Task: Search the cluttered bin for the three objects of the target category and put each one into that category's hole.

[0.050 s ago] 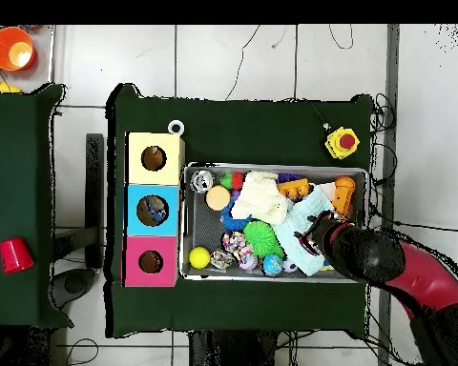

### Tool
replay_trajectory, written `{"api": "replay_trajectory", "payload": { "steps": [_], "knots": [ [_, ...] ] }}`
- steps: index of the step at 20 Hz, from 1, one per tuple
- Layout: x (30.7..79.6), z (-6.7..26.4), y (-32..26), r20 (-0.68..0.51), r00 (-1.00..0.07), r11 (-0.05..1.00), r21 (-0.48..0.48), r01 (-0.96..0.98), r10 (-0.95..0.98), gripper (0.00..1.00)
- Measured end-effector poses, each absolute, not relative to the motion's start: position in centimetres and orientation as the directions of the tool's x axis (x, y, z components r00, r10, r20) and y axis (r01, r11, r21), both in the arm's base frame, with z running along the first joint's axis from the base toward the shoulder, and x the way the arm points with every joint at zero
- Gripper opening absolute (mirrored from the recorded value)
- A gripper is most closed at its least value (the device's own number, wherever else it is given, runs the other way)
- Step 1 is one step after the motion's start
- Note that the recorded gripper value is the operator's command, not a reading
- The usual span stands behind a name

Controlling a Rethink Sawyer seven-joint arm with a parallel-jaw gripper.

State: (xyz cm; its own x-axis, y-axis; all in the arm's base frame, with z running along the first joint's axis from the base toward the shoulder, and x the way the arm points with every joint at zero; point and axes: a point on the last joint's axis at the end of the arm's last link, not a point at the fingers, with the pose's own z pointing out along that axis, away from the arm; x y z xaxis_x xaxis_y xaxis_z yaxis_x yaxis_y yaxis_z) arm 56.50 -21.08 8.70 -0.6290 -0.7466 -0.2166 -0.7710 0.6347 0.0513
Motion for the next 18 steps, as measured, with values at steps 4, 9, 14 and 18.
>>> {"api": "replay_trajectory", "payload": {
  "steps": [4,9,14,18],
  "knots": [
    [57.5,8.3,-22.2,-0.196,-0.602,0.613,0.005,-0.79,-0.774,1.0],
    [57.8,6.9,-22.5,-0.168,-0.565,0.576,-0.024,-0.817,-0.808,1.0],
    [56.7,4.5,-21.9,-0.153,-0.529,0.539,-0.033,-0.842,-0.835,1.0],
    [55.6,2.7,-21.1,-0.138,-0.502,0.511,-0.036,-0.859,-0.854,1.0]
  ]
}}
